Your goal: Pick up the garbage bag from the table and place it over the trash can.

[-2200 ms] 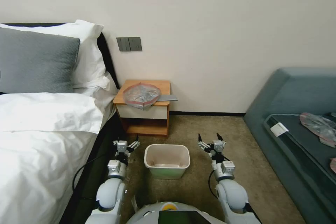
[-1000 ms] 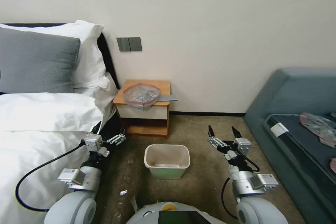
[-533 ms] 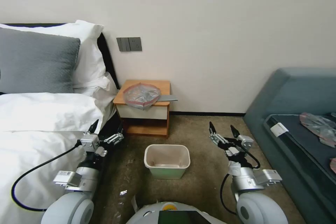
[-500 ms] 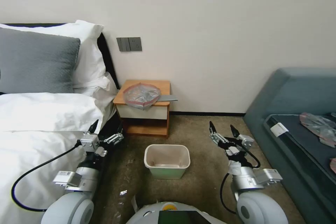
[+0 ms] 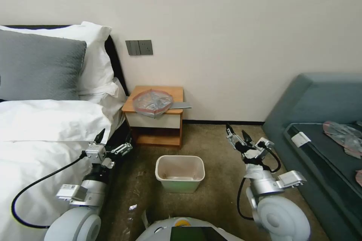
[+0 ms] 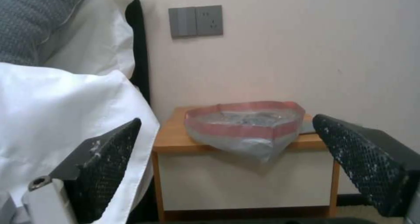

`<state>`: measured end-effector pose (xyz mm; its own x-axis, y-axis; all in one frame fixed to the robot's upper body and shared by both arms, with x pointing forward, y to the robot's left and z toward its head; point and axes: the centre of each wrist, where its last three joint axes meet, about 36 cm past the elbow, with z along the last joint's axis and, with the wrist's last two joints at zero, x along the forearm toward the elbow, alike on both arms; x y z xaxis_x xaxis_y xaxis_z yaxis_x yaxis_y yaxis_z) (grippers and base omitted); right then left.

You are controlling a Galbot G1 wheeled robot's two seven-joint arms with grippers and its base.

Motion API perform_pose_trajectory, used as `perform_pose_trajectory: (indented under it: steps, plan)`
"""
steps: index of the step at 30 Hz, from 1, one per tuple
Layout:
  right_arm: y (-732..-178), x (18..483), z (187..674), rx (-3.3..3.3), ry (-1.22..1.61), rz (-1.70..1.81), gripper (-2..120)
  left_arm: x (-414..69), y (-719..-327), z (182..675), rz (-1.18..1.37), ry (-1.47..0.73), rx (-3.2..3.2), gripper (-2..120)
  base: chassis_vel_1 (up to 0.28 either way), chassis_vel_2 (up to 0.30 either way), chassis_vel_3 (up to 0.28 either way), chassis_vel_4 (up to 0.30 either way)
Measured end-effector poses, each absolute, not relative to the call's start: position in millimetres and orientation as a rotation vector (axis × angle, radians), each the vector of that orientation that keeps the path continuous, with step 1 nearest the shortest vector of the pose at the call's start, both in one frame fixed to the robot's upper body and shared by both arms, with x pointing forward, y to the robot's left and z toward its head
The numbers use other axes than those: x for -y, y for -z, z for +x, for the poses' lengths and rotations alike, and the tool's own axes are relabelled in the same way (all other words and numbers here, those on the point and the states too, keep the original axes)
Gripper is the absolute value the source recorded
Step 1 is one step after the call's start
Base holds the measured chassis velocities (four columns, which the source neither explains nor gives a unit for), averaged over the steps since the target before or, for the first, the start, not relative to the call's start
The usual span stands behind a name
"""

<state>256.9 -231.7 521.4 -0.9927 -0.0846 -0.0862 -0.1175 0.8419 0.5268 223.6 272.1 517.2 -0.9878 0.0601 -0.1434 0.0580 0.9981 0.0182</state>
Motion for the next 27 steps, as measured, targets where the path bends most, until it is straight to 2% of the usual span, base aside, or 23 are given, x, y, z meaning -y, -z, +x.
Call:
perform_pose_trajectory:
  steps: [4, 14, 21, 27]
  plan:
    - [-518.3, 232.0, 272.0, -2.953, -0.793, -0.183, 100, -272.3, -517.1, 223.5, 0.092, -0.023, -2.996, 100, 0.000, 0.000, 0.000, 0.000]
    - [-517.1, 231.9, 275.5, -2.950, -0.779, -0.192, 100, -272.5, -516.7, 222.8, 0.090, -0.026, -2.999, 100, 0.000, 0.000, 0.000, 0.000]
    - [-511.0, 236.1, 292.5, -2.920, -0.921, -0.231, 100, -272.3, -515.4, 220.9, 0.088, -0.022, -3.006, 100, 0.000, 0.000, 0.000, 0.000]
    - [-489.1, 252.5, 339.4, -2.888, -1.138, -0.298, 100, -273.7, -513.3, 216.6, 0.099, -0.029, -3.009, 100, 0.000, 0.000, 0.000, 0.000]
